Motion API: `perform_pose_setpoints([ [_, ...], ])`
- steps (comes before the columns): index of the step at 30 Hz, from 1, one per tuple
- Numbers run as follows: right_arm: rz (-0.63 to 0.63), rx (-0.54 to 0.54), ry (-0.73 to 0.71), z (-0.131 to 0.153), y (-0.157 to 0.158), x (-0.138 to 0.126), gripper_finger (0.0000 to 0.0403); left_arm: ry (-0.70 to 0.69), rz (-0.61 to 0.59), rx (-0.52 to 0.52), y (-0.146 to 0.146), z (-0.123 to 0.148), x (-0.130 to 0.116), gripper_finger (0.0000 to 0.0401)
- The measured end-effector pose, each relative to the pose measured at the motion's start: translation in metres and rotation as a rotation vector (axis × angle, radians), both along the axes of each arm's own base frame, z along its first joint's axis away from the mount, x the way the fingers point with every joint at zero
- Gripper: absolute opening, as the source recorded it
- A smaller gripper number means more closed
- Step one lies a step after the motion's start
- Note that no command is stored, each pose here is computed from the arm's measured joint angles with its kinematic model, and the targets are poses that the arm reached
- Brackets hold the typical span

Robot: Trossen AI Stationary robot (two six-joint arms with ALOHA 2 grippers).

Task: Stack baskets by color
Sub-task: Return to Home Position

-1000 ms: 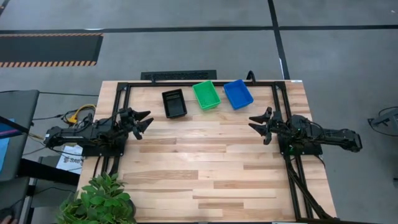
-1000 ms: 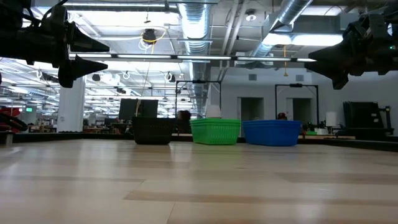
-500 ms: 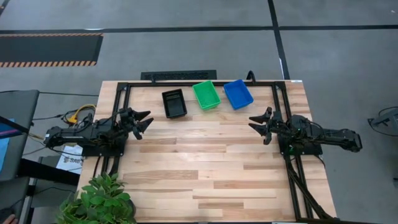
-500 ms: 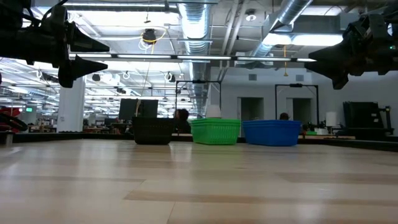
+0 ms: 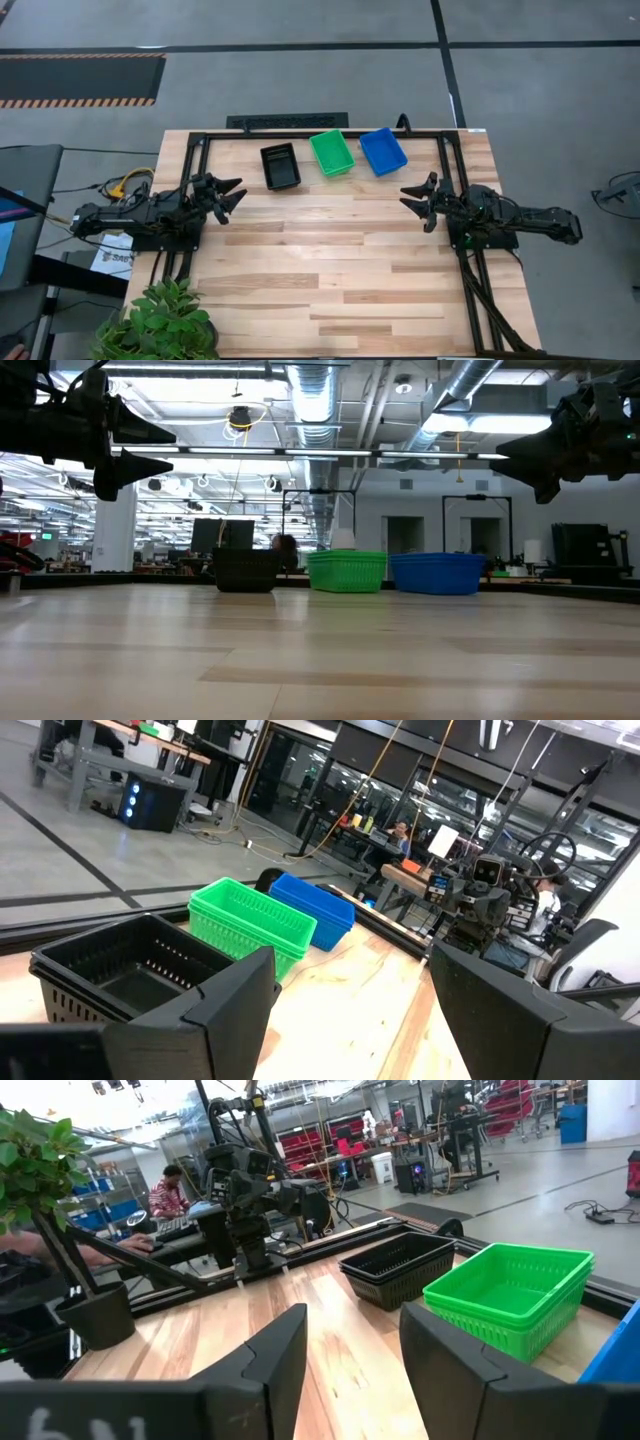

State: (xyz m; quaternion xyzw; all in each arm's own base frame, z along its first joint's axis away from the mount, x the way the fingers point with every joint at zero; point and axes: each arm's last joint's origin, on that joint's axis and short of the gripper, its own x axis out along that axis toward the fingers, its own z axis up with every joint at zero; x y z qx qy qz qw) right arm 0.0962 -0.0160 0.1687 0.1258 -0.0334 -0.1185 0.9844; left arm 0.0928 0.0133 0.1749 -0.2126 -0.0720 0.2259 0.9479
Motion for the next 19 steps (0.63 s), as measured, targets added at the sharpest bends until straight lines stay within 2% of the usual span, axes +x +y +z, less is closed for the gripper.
perform_pose_setpoints([
  [19, 0.0, 0.0, 0.0, 0.0, 0.0, 0.0, 0.018, 0.0, 0.0, 0.0, 0.0, 0.0, 0.0, 0.0256],
])
